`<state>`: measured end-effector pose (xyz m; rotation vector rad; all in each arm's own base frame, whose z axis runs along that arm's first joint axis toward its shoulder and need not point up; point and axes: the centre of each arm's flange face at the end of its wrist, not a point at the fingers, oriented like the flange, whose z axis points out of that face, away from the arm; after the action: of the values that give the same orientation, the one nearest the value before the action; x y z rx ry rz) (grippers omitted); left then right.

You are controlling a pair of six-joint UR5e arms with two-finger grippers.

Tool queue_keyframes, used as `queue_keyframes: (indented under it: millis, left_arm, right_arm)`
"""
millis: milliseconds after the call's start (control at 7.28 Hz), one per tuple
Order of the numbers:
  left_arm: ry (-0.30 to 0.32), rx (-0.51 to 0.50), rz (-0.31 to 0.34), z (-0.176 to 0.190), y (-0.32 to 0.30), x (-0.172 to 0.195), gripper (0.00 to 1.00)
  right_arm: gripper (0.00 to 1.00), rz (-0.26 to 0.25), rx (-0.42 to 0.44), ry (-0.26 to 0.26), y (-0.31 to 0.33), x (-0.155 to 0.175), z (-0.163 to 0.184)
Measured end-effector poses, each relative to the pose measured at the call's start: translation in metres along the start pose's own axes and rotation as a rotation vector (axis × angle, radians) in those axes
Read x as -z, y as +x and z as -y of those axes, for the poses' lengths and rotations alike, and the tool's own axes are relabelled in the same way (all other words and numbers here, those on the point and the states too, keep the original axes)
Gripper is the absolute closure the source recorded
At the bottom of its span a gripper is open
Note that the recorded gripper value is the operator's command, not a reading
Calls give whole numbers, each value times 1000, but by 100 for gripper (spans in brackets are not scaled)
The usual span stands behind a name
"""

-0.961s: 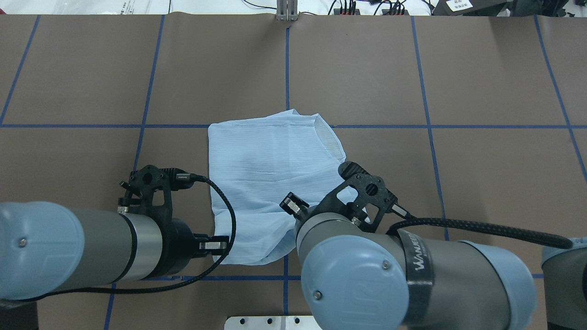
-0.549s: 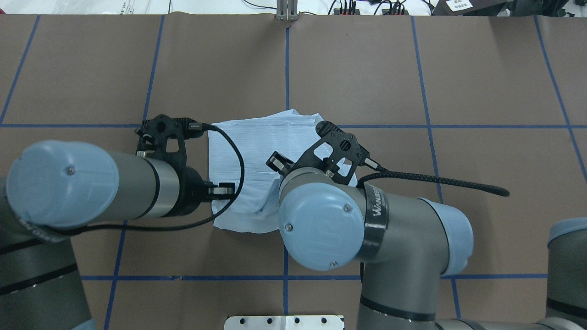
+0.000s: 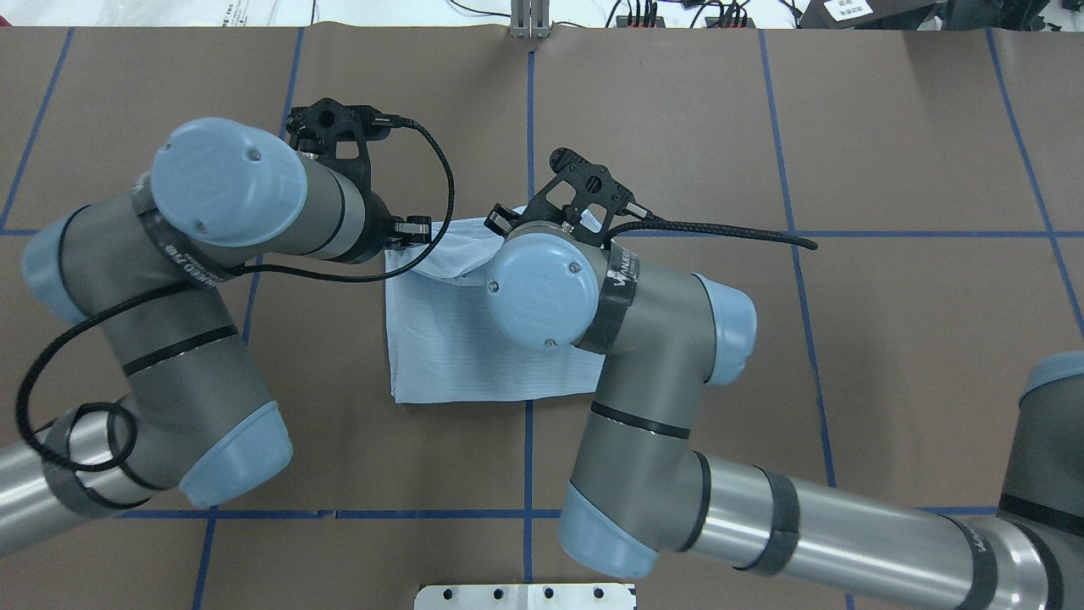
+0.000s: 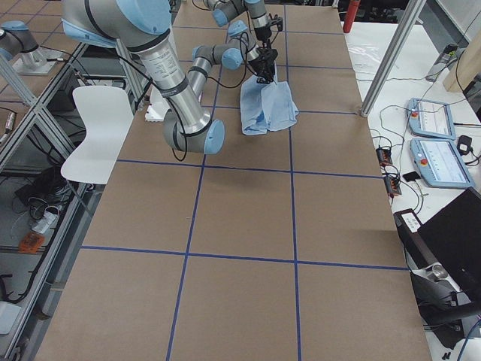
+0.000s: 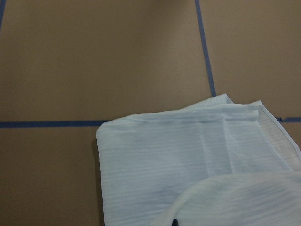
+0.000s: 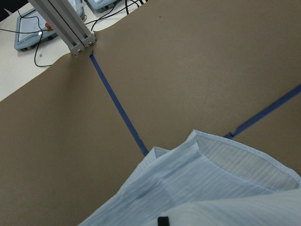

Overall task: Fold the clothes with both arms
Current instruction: 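Lay the folded edge down near the collar and open both grippers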

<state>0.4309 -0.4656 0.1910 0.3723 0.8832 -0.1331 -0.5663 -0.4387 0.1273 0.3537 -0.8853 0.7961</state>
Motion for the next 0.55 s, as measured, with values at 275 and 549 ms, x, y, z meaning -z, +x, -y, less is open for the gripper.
queue_keyframes:
  millis: [275, 549]
  left_arm:
    - [31, 0, 31, 39, -12, -68, 100]
    - [40, 4, 43, 52, -26, -111, 100]
  right_arm:
    - [100, -15, 4, 23, -28, -54, 4]
    - [100, -23, 25, 27, -33, -93, -2]
